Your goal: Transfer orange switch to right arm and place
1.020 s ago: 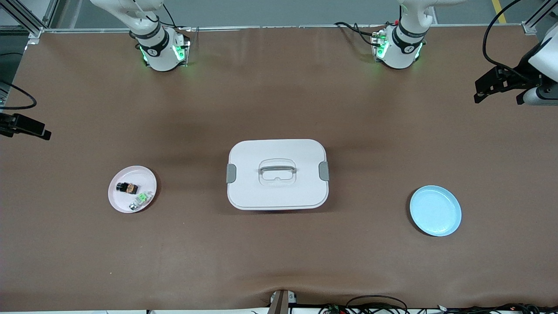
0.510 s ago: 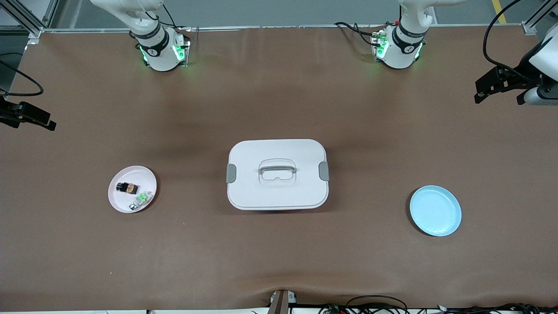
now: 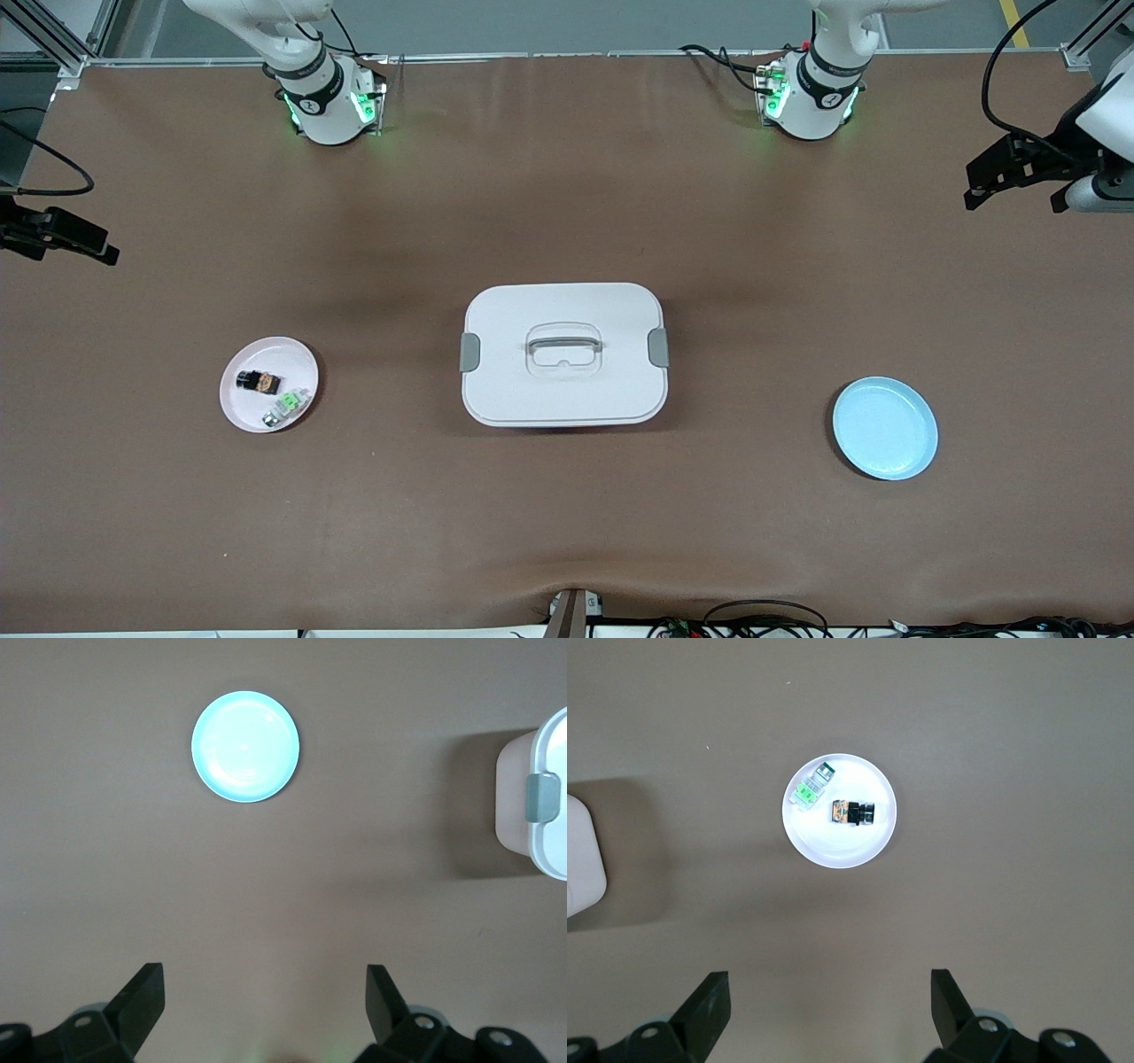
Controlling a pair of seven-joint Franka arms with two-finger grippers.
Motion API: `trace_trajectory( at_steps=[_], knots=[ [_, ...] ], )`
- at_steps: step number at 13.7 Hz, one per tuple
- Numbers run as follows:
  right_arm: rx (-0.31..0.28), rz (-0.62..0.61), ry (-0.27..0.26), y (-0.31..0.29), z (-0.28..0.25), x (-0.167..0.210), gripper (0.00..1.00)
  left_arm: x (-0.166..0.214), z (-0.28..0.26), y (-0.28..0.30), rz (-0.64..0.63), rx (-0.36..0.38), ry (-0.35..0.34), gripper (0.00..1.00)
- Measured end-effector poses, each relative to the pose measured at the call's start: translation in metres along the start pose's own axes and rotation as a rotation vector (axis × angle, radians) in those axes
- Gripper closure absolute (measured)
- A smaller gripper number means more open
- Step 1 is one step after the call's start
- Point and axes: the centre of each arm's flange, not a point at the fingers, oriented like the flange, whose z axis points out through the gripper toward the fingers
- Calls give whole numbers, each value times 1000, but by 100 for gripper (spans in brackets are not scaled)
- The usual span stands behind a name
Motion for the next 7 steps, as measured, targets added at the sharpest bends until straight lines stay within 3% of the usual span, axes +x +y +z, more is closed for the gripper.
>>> trace_trajectory(
  at_steps=[7],
  knots=[
    [-1,-9,-1,-5,0,0,0,0,-9,2,4,0,20,0]
  ],
)
